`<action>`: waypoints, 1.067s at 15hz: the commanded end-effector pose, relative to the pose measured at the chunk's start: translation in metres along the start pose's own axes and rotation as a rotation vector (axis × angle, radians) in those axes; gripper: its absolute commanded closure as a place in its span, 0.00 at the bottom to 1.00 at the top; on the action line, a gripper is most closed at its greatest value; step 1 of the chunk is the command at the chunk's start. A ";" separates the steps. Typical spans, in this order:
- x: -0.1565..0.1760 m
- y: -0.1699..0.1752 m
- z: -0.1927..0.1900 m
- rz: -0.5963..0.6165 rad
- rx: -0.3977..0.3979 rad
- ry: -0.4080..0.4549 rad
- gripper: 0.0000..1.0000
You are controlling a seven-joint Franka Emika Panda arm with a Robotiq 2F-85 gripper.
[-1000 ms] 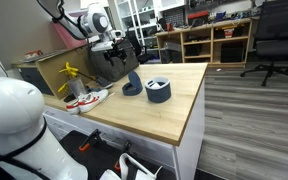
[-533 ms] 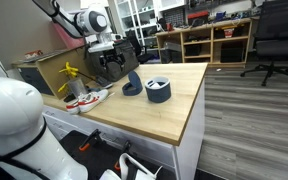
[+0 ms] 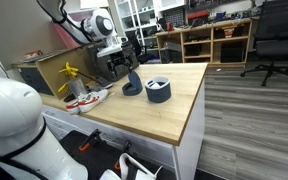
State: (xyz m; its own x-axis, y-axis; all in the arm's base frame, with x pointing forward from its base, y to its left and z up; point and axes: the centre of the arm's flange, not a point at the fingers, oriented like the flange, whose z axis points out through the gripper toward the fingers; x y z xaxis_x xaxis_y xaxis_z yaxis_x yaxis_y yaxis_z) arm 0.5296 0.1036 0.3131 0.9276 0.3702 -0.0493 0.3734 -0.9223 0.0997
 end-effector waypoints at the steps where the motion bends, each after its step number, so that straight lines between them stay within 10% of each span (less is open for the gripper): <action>1: 0.016 0.009 0.011 0.021 -0.043 0.027 0.00; 9: 0.058 0.009 0.041 0.086 -0.077 0.084 0.00; 10: 0.062 0.010 0.044 0.097 -0.081 0.095 0.25; 16: 0.070 0.011 0.048 0.132 -0.083 0.120 0.66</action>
State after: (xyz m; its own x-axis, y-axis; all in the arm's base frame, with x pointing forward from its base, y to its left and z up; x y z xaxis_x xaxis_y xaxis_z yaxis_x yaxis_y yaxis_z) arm 0.5913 0.1101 0.2612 0.9588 0.2779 0.0589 0.2657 -0.9506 0.1604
